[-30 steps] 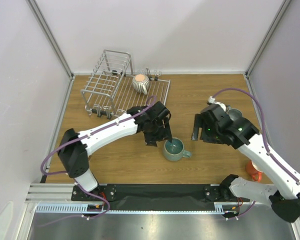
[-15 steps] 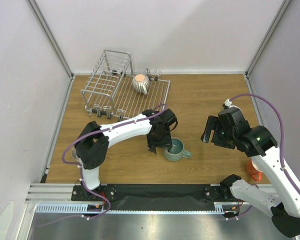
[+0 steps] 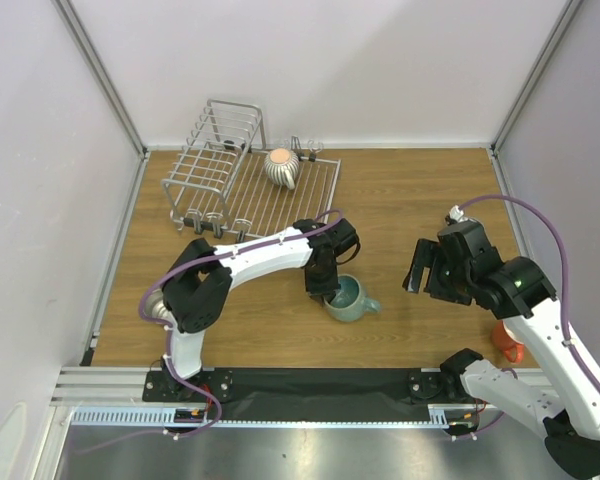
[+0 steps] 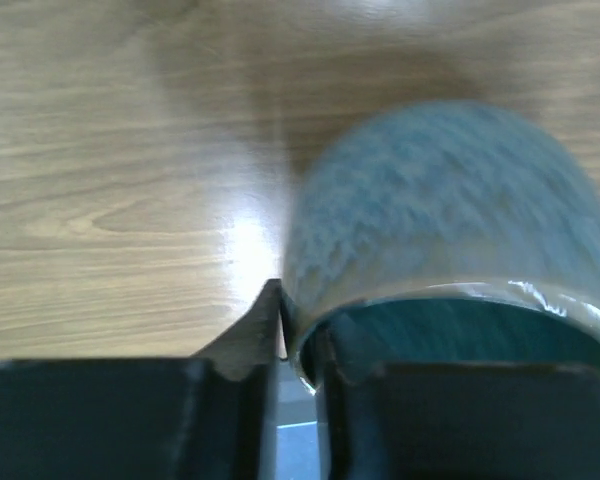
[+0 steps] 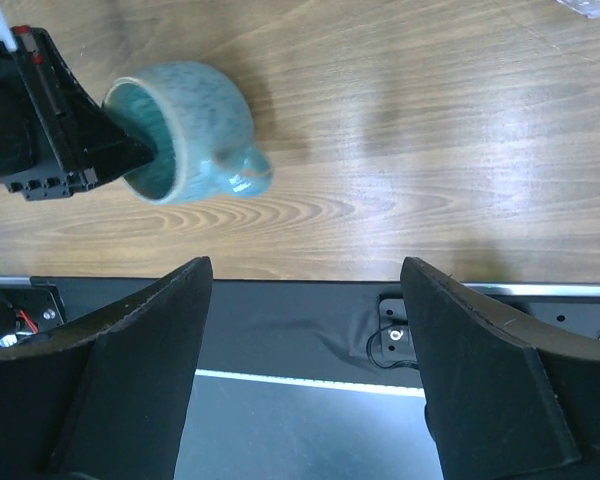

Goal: Load the cups into the dish rack

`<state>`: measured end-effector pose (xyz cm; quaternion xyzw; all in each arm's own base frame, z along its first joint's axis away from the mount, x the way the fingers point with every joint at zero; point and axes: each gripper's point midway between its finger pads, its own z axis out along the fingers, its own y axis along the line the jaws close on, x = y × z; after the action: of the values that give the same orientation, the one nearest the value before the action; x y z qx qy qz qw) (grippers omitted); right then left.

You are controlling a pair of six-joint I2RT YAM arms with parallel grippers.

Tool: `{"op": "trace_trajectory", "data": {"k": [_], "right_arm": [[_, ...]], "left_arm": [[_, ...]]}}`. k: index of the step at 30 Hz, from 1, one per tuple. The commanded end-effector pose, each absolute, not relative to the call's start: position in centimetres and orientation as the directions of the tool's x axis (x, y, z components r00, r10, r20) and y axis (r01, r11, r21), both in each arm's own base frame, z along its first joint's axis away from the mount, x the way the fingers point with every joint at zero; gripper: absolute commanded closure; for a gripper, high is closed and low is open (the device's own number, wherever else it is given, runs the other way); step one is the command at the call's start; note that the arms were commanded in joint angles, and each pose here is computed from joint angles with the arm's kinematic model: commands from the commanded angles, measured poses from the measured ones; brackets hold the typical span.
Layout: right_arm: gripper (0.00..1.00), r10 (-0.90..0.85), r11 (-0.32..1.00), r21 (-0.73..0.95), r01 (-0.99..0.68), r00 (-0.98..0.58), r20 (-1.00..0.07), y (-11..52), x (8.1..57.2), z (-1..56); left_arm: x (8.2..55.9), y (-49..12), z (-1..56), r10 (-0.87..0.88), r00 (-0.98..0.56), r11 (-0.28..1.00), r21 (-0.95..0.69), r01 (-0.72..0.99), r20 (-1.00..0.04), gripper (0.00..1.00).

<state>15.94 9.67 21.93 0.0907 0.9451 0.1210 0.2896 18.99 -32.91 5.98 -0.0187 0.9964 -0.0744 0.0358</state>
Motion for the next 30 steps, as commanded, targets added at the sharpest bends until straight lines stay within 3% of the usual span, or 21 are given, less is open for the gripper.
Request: {"op": "trace_trajectory", "data": {"k": [1, 2, 8, 15, 23, 30], "right_arm": [[0.18, 0.24, 0.949, 0.305, 0.086, -0.822, -0.516, 10.1, 15.6, 21.9], [0.18, 0.237, 0.948, 0.308, 0.081, -0.825, -0.512, 10.2, 15.6, 21.9], [0.18, 0.209, 0.943, 0.33, 0.043, -0.848, -0.487, 11.2, 15.5, 21.8], [0.18, 0.196, 0.87, 0.492, -0.046, -0.882, -0.429, 14.8, 15.0, 23.9], [0.17, 0.285, 0.668, 0.742, -0.066, -0.898, -0.336, 18.7, 15.5, 30.5], [0.16, 0.302, 0.431, 0.897, -0.093, -0.922, -0.241, 21.5, 15.3, 35.9]], "left_arm": [[19.8, -34.2, 6.6, -0.02, -0.996, 0.979, -0.205, -0.001, -0.092, 0.9], [19.9, -34.2, 6.7, -0.022, -0.996, 0.977, -0.211, -0.003, -0.091, 1.0], [20.5, -35.2, 9.0, 0.014, -0.99, 0.948, -0.313, 0.057, -0.14, 1.0], [21.1, -37.9, 15.3, 0.096, -0.948, 0.826, -0.507, 0.245, -0.302, 1.0], [22.5, -38.6, 25.2, 0.01, -0.8, 0.651, -0.603, 0.461, -0.6, 1.0], [23.5, -36.7, 31.9, -0.14, -0.67, 0.561, -0.616, 0.553, -0.729, 1.0]]}}
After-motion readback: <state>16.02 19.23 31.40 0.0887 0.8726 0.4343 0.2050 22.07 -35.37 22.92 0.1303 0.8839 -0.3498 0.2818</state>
